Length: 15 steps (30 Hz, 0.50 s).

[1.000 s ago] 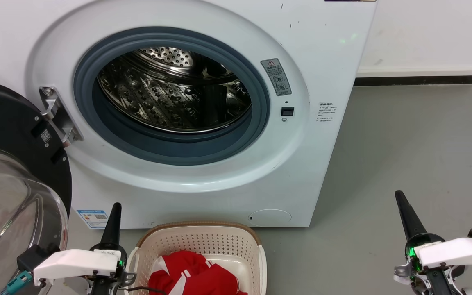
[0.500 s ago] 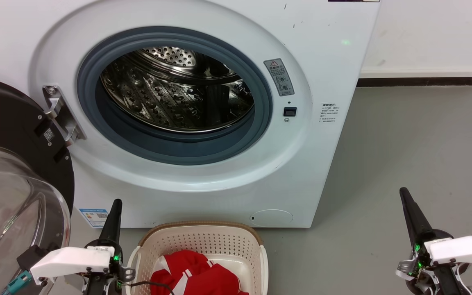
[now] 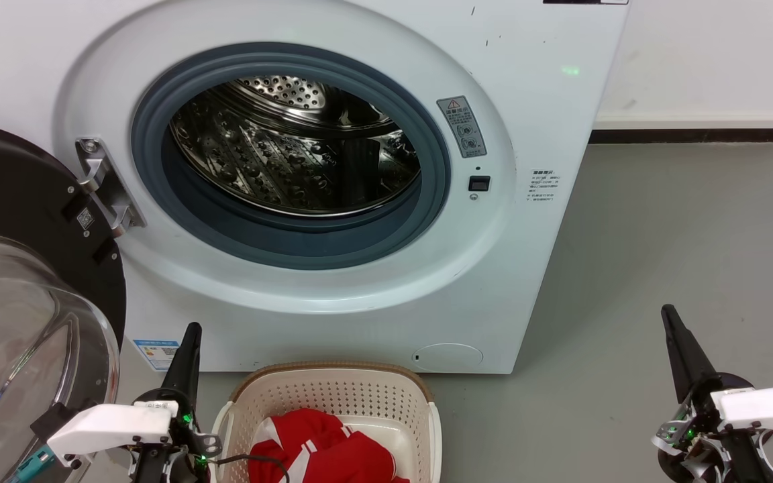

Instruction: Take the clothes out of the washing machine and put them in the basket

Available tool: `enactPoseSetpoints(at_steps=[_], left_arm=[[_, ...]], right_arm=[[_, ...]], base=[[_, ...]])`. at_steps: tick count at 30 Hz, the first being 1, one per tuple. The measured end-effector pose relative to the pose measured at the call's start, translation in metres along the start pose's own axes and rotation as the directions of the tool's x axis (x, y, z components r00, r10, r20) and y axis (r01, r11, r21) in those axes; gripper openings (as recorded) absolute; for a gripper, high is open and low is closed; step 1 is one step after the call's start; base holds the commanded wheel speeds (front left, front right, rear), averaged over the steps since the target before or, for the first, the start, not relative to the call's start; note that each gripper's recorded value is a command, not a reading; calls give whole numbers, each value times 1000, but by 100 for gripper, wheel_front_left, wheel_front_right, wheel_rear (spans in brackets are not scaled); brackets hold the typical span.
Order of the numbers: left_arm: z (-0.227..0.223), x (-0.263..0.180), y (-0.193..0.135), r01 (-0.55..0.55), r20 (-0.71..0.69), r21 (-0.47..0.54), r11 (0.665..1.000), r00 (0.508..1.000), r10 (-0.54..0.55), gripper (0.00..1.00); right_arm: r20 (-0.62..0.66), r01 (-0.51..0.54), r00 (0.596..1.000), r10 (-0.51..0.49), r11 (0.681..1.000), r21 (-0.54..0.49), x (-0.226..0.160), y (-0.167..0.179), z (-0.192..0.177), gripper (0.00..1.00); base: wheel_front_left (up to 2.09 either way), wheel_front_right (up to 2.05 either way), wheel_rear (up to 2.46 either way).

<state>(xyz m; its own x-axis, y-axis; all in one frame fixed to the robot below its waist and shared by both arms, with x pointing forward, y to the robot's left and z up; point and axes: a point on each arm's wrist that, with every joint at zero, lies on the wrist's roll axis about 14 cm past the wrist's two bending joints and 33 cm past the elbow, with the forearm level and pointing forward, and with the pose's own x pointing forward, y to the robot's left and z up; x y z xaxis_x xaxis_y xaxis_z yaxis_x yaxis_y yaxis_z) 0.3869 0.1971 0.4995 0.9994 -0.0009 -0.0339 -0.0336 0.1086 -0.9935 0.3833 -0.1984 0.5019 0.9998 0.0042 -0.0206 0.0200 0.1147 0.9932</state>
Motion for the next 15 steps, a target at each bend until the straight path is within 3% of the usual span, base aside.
enactPoseSetpoints(at_steps=[15], left_arm=[[3, 1, -5, 23, 2, -106, 994, 1000, -23, 0]], right_arm=[[6, -11, 1000, 10, 994, 110, 4, 2, 2, 0]], base=[[0, 0, 0]])
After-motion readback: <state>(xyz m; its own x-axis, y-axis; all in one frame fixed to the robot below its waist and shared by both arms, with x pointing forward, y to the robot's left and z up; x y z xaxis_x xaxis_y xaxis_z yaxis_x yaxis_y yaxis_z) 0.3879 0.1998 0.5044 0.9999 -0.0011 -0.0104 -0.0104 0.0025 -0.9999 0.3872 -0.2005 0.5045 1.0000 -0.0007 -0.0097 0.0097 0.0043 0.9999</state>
